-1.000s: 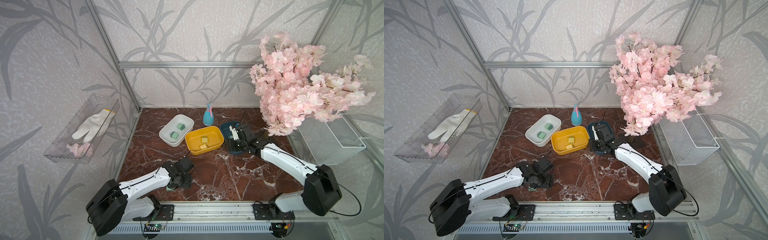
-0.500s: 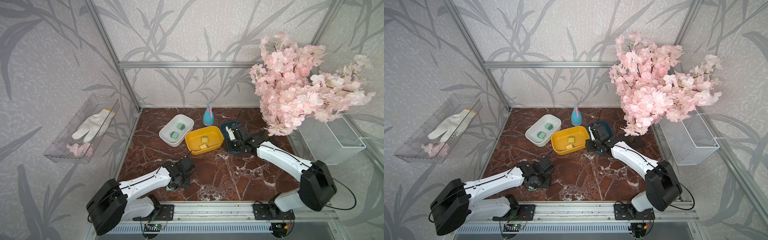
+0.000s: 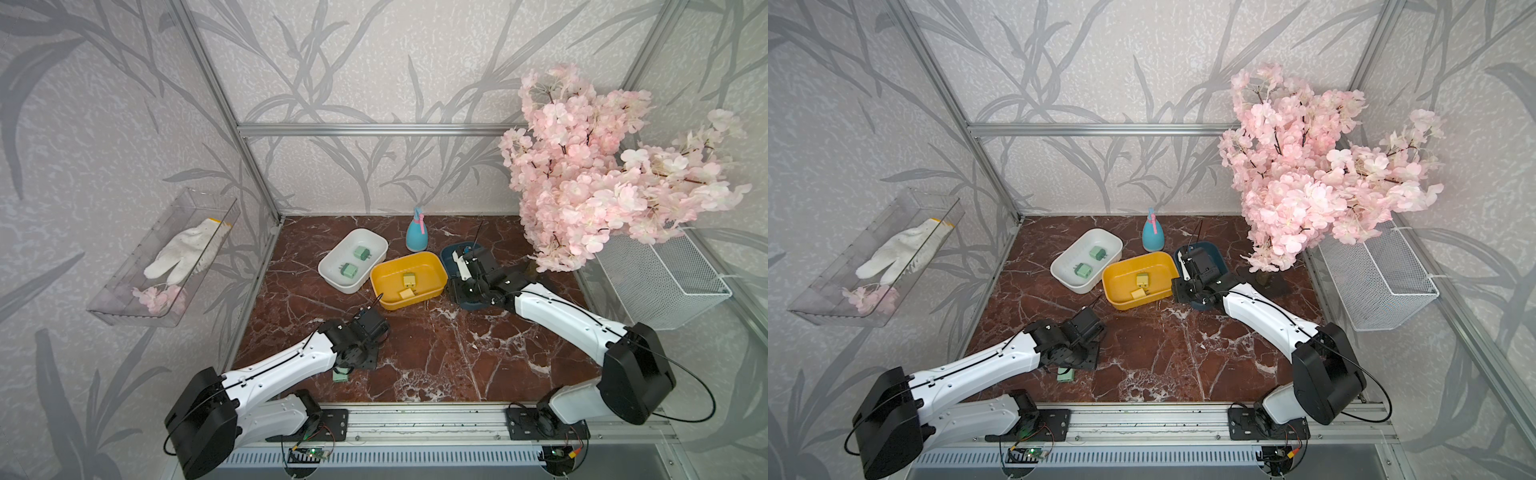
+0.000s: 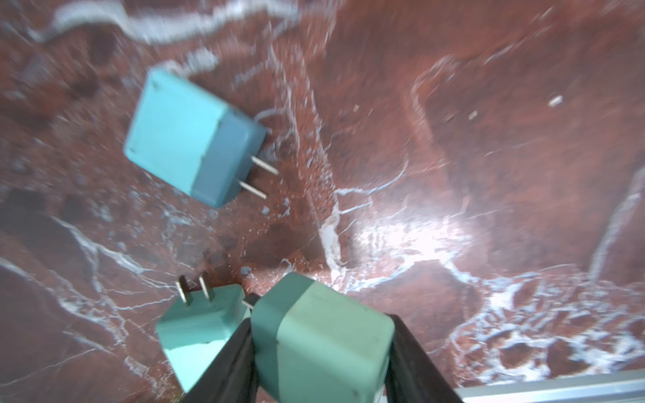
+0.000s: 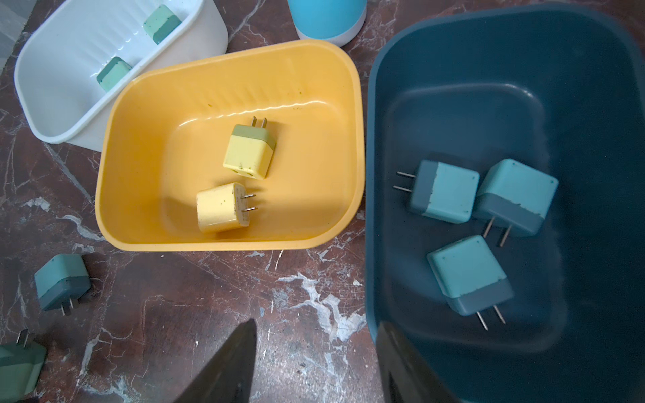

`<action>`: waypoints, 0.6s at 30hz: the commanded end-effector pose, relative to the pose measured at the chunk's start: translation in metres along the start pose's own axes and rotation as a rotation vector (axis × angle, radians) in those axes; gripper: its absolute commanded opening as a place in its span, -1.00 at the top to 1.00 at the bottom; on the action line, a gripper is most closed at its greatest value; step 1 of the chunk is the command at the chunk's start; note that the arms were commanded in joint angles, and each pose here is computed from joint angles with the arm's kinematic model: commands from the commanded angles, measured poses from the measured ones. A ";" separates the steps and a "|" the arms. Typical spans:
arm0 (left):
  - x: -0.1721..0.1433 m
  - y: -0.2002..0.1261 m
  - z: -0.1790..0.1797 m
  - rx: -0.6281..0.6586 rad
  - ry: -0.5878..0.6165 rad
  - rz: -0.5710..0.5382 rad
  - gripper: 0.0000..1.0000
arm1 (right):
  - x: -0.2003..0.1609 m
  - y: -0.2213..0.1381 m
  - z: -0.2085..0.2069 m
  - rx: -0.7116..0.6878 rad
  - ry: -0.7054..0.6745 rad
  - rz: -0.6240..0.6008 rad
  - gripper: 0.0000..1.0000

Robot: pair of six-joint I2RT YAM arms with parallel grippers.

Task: Place the plugs by color into the storage box
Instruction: Pick up the plug from the center of the board, then place the plug in the storage box.

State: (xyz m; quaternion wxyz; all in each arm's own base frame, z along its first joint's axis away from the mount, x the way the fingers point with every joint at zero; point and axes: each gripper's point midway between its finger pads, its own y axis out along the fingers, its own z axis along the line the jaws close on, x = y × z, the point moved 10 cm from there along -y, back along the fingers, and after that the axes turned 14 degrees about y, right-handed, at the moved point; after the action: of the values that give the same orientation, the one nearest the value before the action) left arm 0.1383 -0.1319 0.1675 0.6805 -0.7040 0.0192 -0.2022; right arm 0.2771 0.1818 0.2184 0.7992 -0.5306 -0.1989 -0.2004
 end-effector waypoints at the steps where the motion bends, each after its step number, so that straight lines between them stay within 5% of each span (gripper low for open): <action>1: 0.015 -0.027 0.001 0.036 0.037 -0.083 0.03 | 0.004 -0.015 0.003 0.007 -0.018 -0.046 -0.19; 8: 0.072 -0.048 0.007 0.086 0.095 -0.128 0.00 | 0.007 -0.015 0.006 0.021 -0.035 -0.057 -0.19; 18: 0.179 -0.043 0.076 0.169 -0.054 -0.204 0.01 | 0.000 -0.003 0.000 -0.013 -0.045 -0.026 -0.19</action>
State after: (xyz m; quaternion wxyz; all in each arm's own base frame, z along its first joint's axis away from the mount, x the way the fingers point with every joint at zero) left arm 0.2911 -0.1161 0.2472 0.7109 -0.6600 -0.0832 -0.2283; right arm 0.2760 0.1800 0.2254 0.7915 -0.5319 -0.2203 -0.2054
